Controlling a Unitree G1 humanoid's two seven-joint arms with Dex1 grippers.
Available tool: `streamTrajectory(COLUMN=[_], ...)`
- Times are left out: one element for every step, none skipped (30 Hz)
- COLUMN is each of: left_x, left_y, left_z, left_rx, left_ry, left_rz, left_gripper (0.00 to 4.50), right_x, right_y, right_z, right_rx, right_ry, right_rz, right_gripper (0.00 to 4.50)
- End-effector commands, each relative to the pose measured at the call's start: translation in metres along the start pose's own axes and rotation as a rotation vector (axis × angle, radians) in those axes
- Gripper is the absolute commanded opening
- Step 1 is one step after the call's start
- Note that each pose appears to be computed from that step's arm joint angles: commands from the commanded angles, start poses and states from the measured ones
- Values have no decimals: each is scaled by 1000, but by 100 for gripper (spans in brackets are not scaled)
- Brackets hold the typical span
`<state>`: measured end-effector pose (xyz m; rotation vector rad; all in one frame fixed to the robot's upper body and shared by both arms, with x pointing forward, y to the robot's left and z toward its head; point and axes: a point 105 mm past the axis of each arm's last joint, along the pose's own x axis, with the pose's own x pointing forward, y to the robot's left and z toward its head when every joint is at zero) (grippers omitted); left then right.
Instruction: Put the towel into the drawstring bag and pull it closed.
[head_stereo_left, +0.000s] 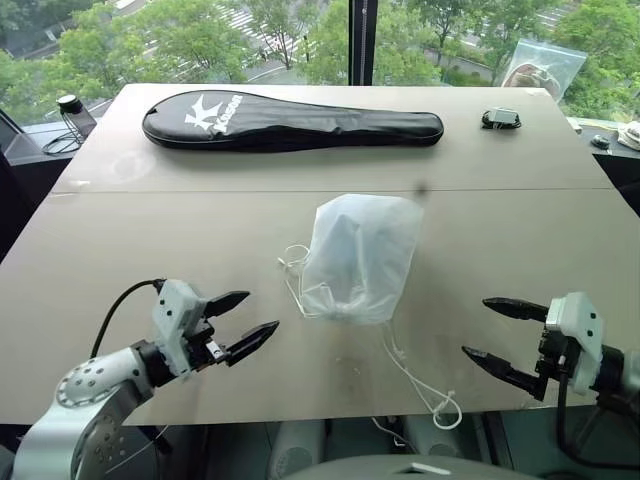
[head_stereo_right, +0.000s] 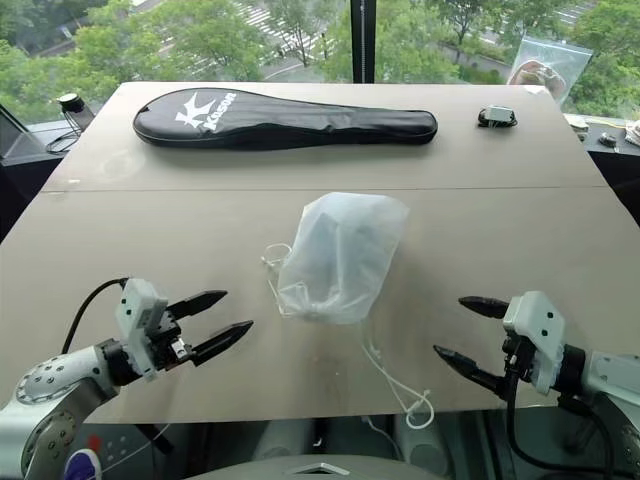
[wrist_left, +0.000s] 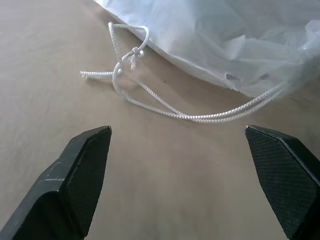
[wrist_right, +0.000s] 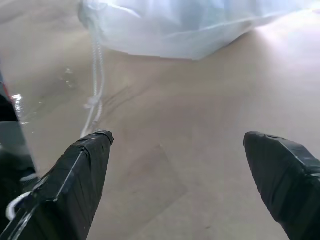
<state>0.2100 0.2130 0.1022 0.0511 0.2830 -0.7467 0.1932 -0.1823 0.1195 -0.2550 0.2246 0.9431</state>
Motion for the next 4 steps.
streamTrajectory(left_x=[-7, -7, -7, -7], left_y=[-6, -6, -6, -6], left_z=[7, 6, 7, 7], left_rx=[32, 31, 29, 25], left_ry=[-33, -35, -42, -53], left_rz=[6, 12, 21, 30], left_gripper=[441, 441, 441, 441], right_x=[-3, -2, -2, -2], right_y=[-11, -12, -13, -13], right_z=[13, 14, 14, 15], right_rx=[-76, -77, -79, -80], right_ry=[-58, -62, -64, -67], right_rz=[-59, -59, -58, -57], right_gripper=[450, 450, 450, 450])
